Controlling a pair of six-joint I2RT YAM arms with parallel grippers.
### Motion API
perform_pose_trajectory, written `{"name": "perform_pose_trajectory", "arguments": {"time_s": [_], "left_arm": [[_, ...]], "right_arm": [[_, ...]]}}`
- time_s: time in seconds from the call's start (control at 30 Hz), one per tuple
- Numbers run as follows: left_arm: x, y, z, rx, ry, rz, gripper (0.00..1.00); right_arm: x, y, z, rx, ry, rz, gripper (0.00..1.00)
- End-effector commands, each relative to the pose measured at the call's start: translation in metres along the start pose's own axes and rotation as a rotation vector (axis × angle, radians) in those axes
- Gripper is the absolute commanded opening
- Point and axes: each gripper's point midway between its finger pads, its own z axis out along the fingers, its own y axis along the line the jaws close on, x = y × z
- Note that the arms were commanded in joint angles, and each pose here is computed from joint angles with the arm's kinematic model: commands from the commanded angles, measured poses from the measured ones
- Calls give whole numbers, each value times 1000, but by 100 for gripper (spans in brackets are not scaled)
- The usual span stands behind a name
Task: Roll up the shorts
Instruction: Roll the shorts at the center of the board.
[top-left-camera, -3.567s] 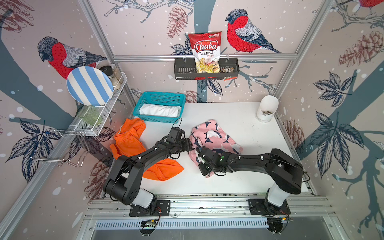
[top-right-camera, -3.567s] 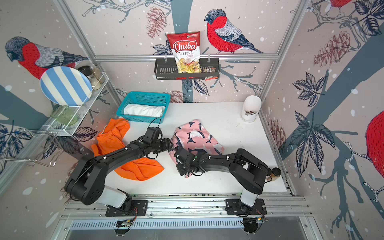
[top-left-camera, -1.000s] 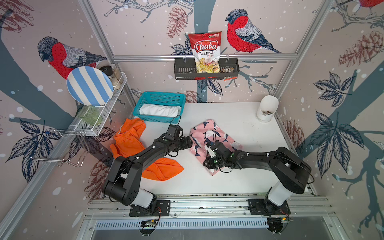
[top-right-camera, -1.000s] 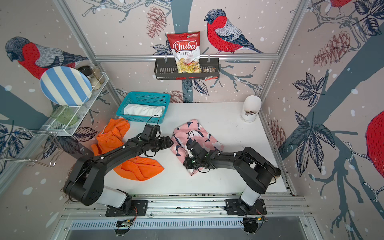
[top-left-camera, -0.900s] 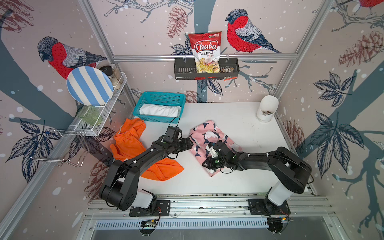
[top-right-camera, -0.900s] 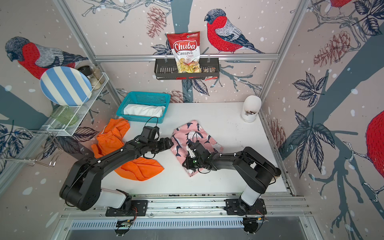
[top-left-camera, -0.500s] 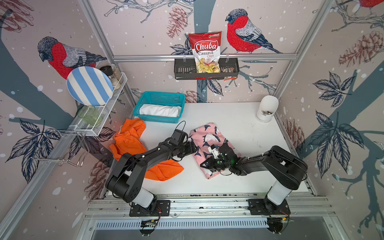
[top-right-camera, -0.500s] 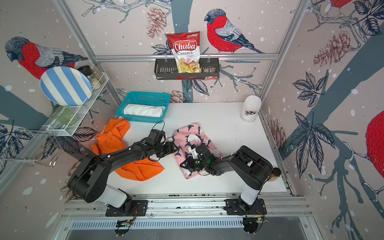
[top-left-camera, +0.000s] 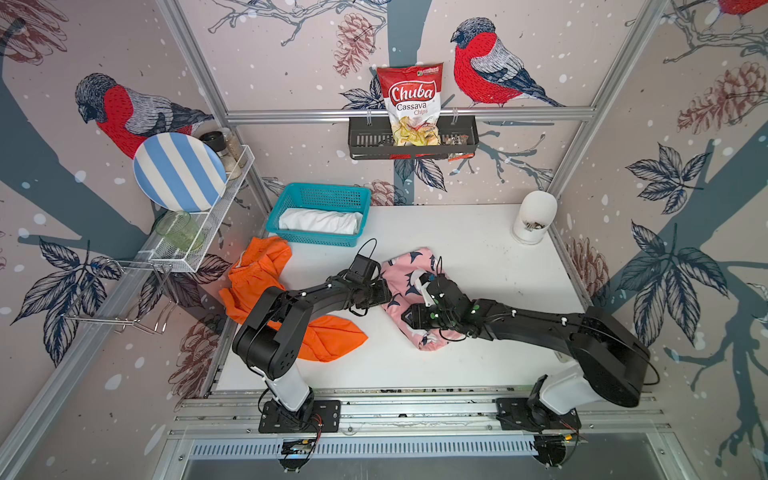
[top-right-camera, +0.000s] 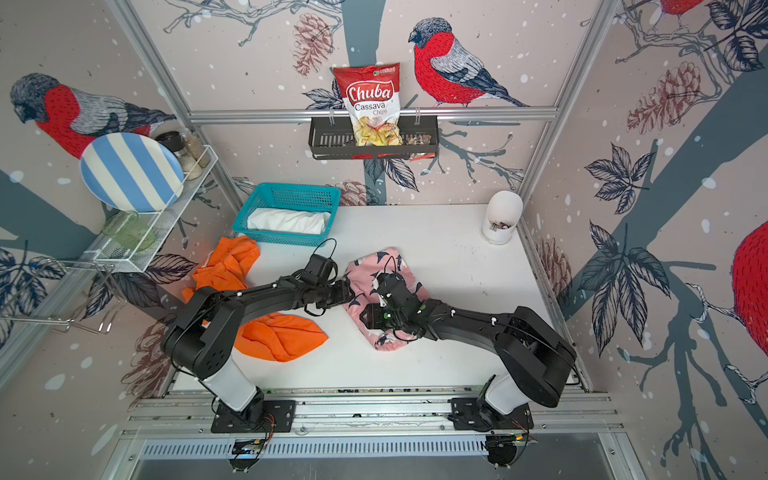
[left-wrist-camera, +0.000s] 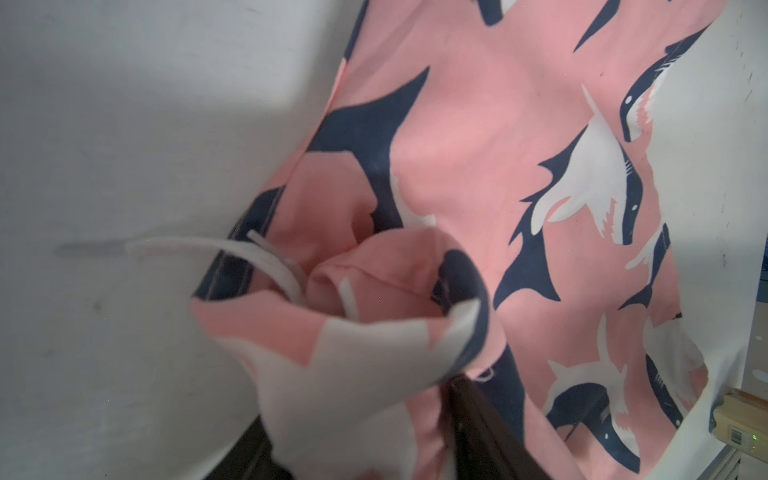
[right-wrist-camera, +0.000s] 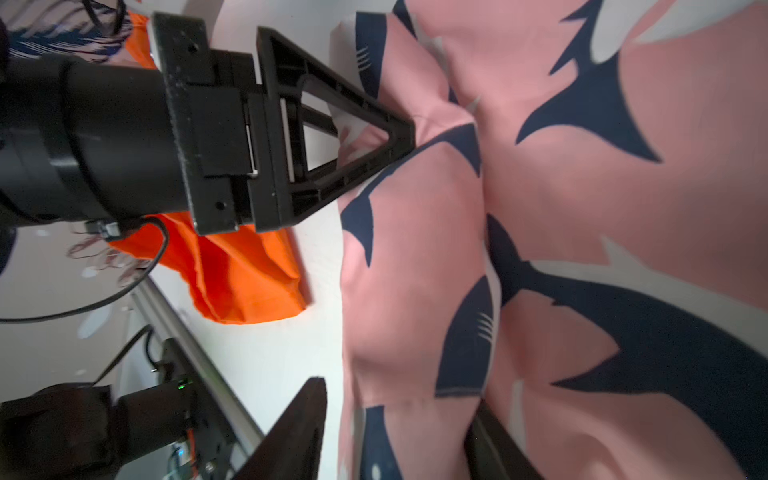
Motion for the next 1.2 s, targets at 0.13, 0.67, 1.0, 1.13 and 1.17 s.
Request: {"name": "perform_pose_trajectory", "arguments": {"time_s": [0.13,0.67,1.0,1.13,1.17], "left_arm": [[8,9,4,-22,33,7,59],[12,11,9,-18,52,8,61],[12,10,8,-18,52,16,62],[10,9,7,-16,44,19,62],[10,9,7,-17,44,21,63]], "right_arm": [[-2,-7,-18,387,2,-330,65],[46,10,29,636,138,-566,91],[56,-31,35,846,127,-624,84],[55,-40,34,869,125,-626,72],[55,-42,33,869,129,-623,65]]}}
